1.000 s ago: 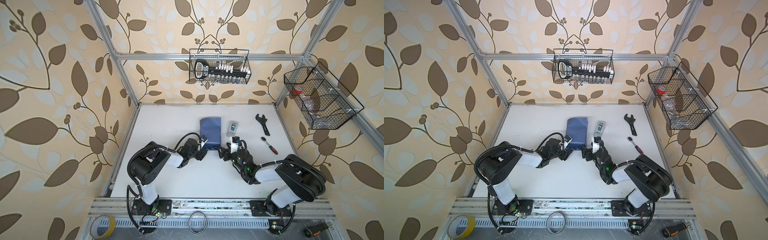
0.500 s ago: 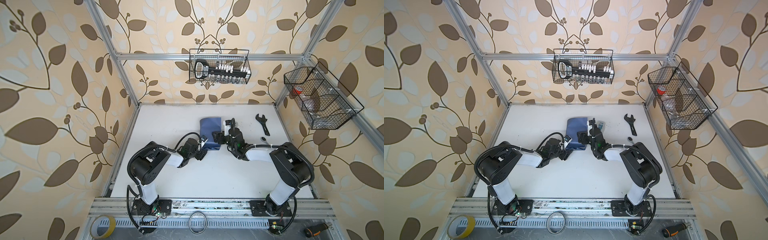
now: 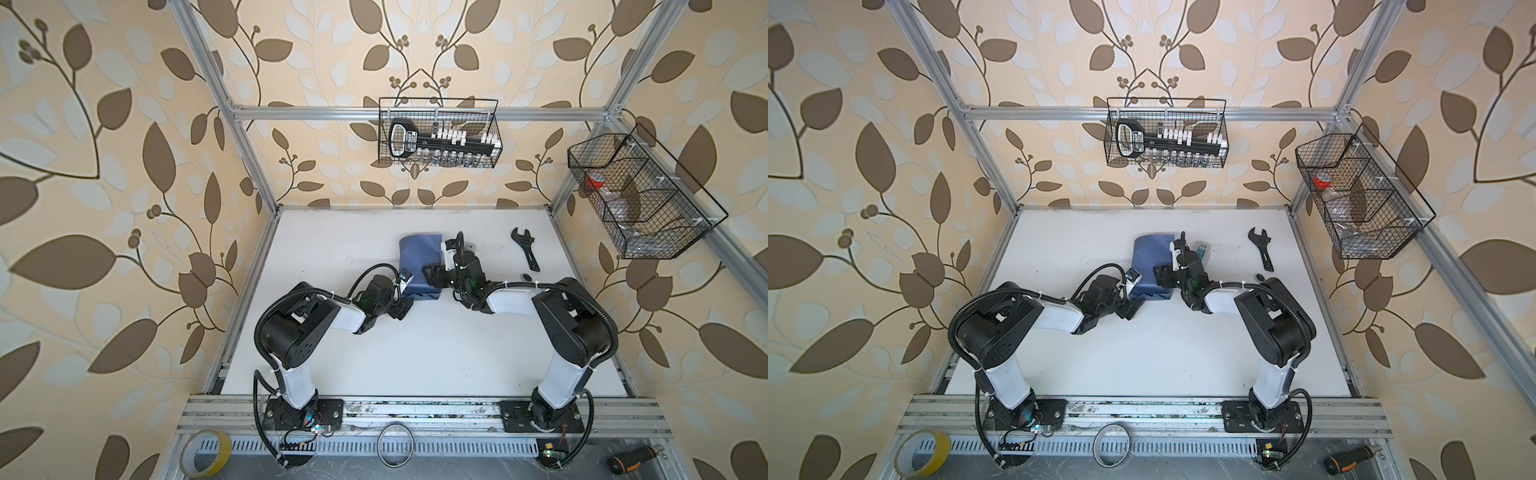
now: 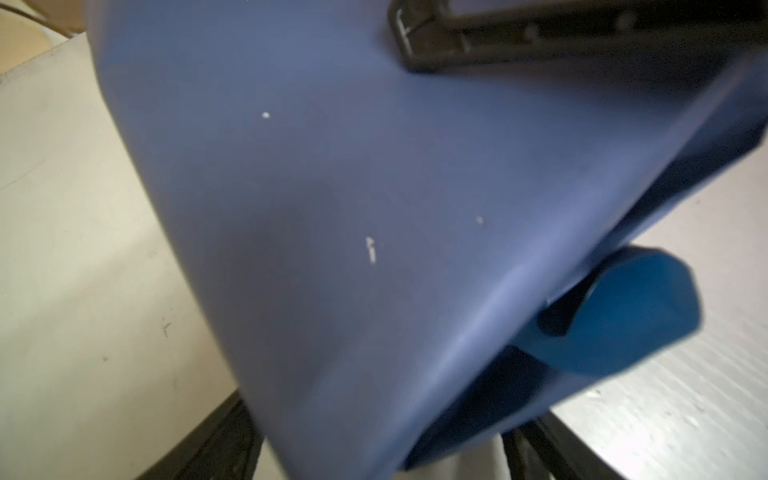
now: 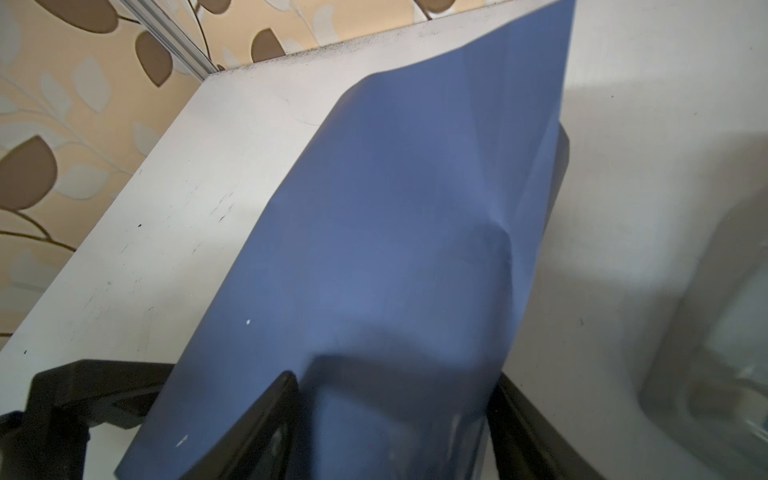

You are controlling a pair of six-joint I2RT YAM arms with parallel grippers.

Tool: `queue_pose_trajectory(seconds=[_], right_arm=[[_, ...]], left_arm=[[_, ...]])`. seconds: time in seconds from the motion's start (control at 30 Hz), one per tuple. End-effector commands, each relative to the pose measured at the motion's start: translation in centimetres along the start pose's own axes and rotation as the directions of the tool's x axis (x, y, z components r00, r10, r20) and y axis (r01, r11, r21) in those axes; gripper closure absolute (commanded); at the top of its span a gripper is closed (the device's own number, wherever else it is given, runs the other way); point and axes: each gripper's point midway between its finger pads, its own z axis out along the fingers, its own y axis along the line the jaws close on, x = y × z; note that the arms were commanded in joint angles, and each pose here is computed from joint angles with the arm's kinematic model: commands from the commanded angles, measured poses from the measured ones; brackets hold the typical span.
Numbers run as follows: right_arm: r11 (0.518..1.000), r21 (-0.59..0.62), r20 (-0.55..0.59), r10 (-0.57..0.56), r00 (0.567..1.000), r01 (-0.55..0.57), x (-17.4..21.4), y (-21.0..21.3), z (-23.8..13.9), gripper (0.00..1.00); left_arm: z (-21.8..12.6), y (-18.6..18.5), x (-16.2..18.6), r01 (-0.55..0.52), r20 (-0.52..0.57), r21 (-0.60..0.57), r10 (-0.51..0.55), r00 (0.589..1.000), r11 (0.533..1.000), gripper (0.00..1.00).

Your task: Wrap the gift box in paper

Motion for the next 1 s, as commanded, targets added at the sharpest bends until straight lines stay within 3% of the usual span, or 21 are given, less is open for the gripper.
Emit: queue_pose_trajectory(seconds=[0.0,0.43,0.7,0.97], right_arm=[[0.998,0.043,-0.234,-0.041,0.971,0.053,7.2,-2.5,-0.4,0.31],[0.999,-0.011,-0.282,-0.033,0.959,0.031,8.2,-1.5,-1.2,0.31],[0.999,-0.034,-0.268,-0.004,0.963,-0.006,8.5,-0.8,-2.9,0.32],[0.999,-0.037,-0.282,-0.011,0.959,0.001,9.4,-0.5,-4.1,0.31]], left_arm=[[0.4,0.0,-1.6,0.004,0.036,0.039,-0.005,0.999,0.999,0.12],[0.8,-2.0,-3.2,0.021,0.05,0.177,-0.03,0.998,0.984,0.19],[-0.6,-3.7,-3.9,0.02,0.075,0.195,-0.035,0.997,0.981,0.22],[-1.6,-5.2,-2.4,-0.001,0.063,0.174,-0.011,0.998,0.985,0.23]])
